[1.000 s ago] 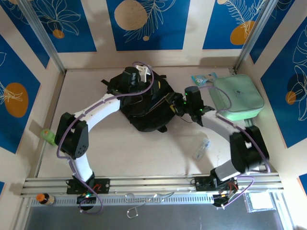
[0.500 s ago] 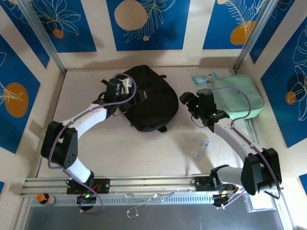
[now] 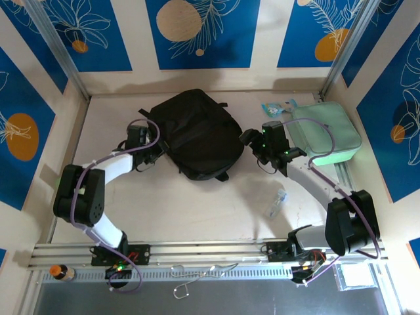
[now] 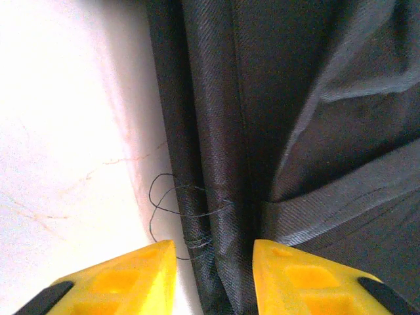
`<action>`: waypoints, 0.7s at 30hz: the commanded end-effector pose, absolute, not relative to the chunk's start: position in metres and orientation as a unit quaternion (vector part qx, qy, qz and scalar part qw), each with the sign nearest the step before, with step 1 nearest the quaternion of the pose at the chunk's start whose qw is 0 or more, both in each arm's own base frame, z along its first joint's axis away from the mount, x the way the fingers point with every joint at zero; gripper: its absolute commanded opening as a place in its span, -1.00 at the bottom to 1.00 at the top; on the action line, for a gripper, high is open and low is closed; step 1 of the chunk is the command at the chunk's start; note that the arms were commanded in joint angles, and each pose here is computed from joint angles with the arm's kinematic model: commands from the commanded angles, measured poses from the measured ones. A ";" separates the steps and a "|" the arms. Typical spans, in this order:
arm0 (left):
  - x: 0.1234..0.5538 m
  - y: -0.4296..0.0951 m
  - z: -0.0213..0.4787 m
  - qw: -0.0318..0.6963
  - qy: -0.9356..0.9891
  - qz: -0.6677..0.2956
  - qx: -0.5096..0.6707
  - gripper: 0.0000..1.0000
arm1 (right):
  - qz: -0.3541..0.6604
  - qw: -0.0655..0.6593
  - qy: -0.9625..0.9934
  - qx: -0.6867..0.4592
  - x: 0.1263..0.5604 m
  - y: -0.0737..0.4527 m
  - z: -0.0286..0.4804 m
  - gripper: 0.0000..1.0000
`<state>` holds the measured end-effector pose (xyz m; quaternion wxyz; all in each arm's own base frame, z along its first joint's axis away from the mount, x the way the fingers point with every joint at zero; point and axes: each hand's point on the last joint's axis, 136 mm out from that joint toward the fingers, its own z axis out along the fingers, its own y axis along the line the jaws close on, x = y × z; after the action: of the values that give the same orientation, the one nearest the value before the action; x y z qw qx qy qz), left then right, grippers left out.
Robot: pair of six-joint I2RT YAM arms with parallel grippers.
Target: Pack the student bag
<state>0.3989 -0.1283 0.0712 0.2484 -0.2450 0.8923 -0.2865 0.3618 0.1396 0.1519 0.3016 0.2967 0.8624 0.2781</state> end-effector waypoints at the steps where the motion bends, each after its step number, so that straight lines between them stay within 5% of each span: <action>1: 0.413 -0.133 0.073 0.245 0.885 -0.304 -0.253 -0.35 | 0.279 0.293 0.868 0.288 0.361 0.145 0.154 0.61; 18: 0.437 -0.151 0.059 0.225 0.870 -0.350 -0.264 -0.44 | 0.283 0.262 0.878 0.285 0.355 0.150 0.138 0.59; 21: 0.440 -0.153 0.061 0.226 0.867 -0.356 -0.265 -0.57 | 0.297 0.236 0.883 0.276 0.352 0.159 0.126 0.52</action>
<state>0.4262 -0.1484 0.0505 0.2160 -0.2685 0.8778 -0.3326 0.3569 0.1485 0.1358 0.2658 0.2895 0.8753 0.2819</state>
